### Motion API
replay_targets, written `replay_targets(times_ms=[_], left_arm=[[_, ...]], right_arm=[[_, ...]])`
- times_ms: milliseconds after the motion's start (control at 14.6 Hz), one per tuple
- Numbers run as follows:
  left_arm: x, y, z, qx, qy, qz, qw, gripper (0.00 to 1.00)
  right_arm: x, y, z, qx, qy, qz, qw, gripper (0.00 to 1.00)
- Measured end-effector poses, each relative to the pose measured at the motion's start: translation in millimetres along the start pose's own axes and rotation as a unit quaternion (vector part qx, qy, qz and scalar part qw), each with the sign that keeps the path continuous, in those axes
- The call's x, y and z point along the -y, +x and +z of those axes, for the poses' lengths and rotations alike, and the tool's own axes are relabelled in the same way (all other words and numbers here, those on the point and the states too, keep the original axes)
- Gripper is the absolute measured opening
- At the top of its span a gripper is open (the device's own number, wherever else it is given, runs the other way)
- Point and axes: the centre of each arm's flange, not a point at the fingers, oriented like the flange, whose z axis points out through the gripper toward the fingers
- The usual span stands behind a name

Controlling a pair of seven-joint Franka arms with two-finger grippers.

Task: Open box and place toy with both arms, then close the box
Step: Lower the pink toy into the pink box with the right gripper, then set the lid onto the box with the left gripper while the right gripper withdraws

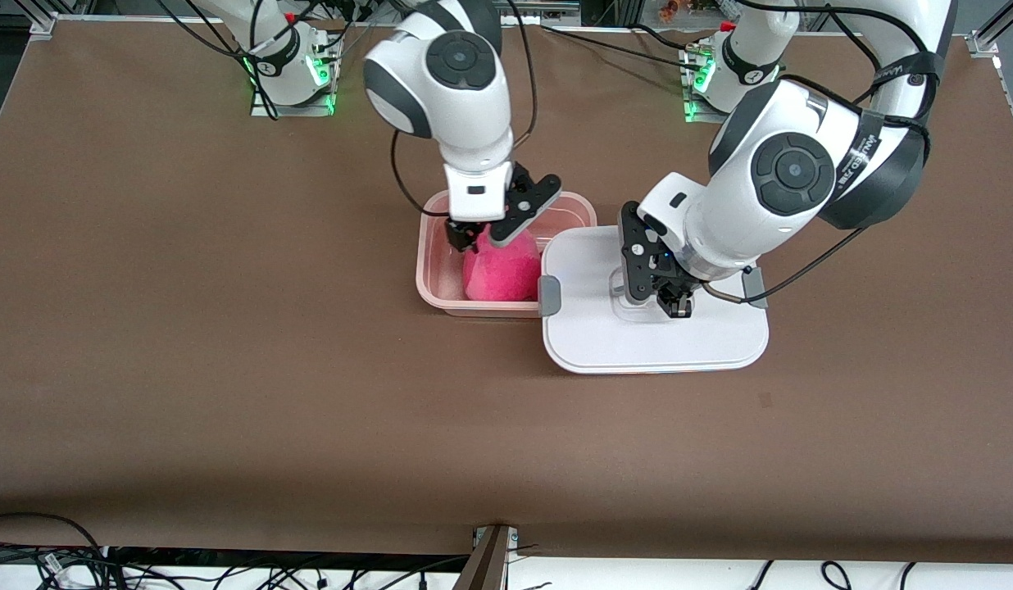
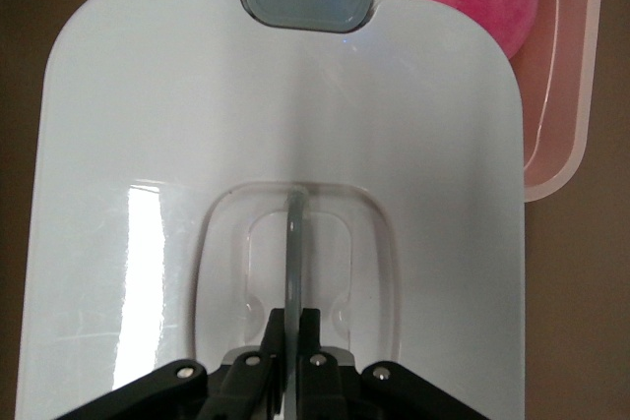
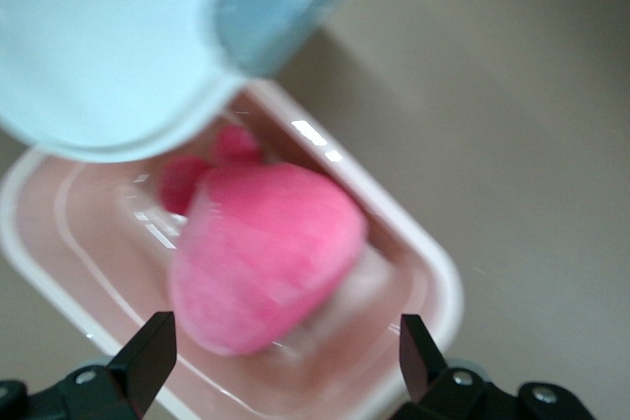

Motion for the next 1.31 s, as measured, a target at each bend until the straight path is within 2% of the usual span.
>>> replay_targets(times_ms=[137,275,550,687,756,962,1099,1305], left_arm=[[-2,3,1,-0.009,-0.006,0.0,1.0,0.07],[-9,18,11,-0.031,-0.031,0.004,0.999,0.07],[-42,85,65,-0.051,-0.094,0.031,0.994,0.07],[-65,118,84,-0.045,-0.11,0.018,0.993,0.07],[-77,137,89,-0.045,-0.108,0.017,0.993,0.07],[-103,187,101,-0.061,-0.057,0.031,0.996,0.07],[-98,191,115,-0.068,-0.048,0.027,0.996,0.07],[-82,177,132,-0.063,-0.055,0.015,0.996,0.07]], right_arm=[[-80,-10,-23,0.006,0.0,0.067,0.998,1.0],[-163,-30,-37,0.013,0.009,0.133,0.991,1.0],[-273,-79,-47,0.05,0.029,0.227,0.972,1.0],[-305,-98,-51,0.062,0.029,0.254,0.965,1.0],[-317,-106,-51,0.069,0.03,0.264,0.962,1.0],[-342,-124,-66,0.078,0.027,0.287,0.954,1.0],[-356,-140,-97,0.071,0.014,0.306,0.949,1.0],[-379,-176,-142,0.059,-0.013,0.341,0.938,1.0]])
